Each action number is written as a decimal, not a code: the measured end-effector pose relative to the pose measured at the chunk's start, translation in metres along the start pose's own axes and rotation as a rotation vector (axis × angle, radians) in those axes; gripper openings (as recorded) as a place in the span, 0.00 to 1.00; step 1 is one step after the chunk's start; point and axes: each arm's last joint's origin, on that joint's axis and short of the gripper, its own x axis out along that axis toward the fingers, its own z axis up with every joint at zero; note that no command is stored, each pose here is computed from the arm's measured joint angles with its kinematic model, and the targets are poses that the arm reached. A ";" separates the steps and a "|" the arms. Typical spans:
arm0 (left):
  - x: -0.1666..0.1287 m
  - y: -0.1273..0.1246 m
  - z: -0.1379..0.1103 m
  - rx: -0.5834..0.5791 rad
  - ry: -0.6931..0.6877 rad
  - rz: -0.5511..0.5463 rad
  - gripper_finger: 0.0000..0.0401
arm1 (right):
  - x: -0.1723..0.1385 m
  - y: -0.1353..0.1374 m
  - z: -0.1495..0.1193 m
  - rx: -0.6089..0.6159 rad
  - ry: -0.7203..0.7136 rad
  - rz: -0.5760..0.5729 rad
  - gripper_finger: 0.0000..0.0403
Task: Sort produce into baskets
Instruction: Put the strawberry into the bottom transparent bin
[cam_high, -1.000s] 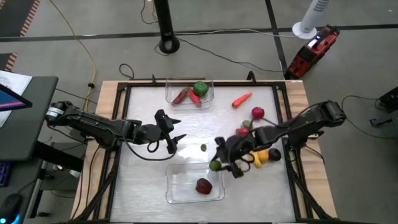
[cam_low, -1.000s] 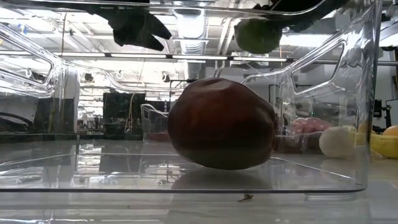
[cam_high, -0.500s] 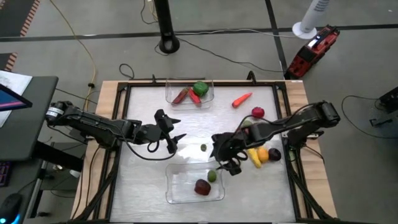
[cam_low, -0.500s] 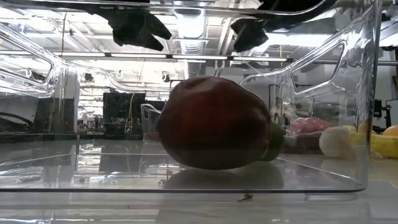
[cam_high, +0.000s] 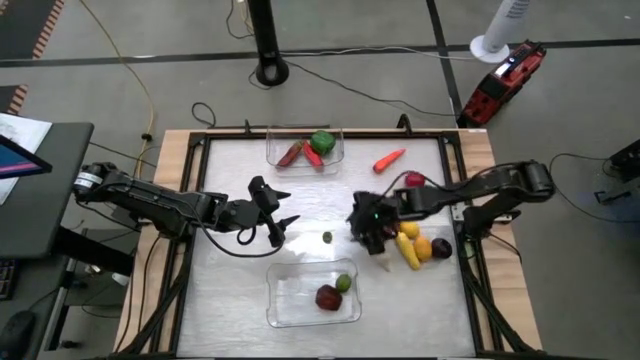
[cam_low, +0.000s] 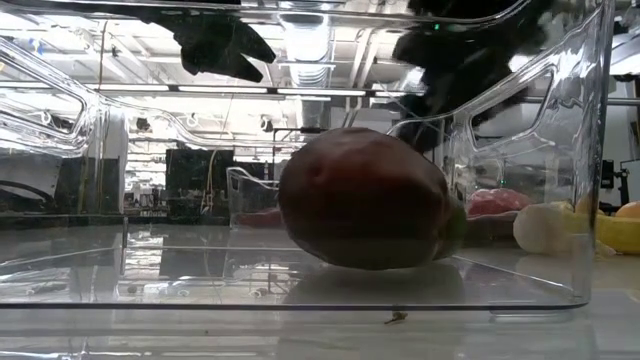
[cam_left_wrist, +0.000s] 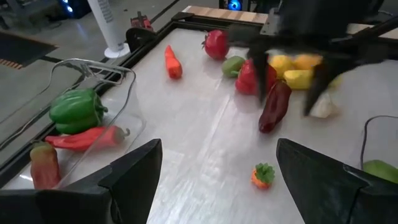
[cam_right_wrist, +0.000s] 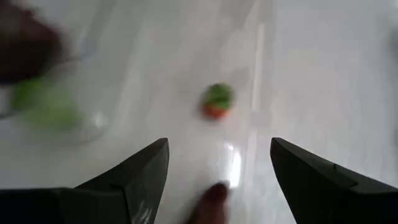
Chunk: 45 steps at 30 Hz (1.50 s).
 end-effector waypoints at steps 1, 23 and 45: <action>0.000 0.000 0.000 0.001 0.000 0.001 0.76 | 0.005 -0.006 -0.005 0.011 -0.024 0.001 0.77; 0.000 0.000 0.000 0.018 0.000 0.004 0.76 | 0.086 -0.033 -0.020 -0.040 -0.139 0.164 0.77; 0.000 0.000 0.000 0.021 -0.001 0.004 0.76 | 0.111 -0.042 -0.044 -0.071 -0.276 0.238 0.73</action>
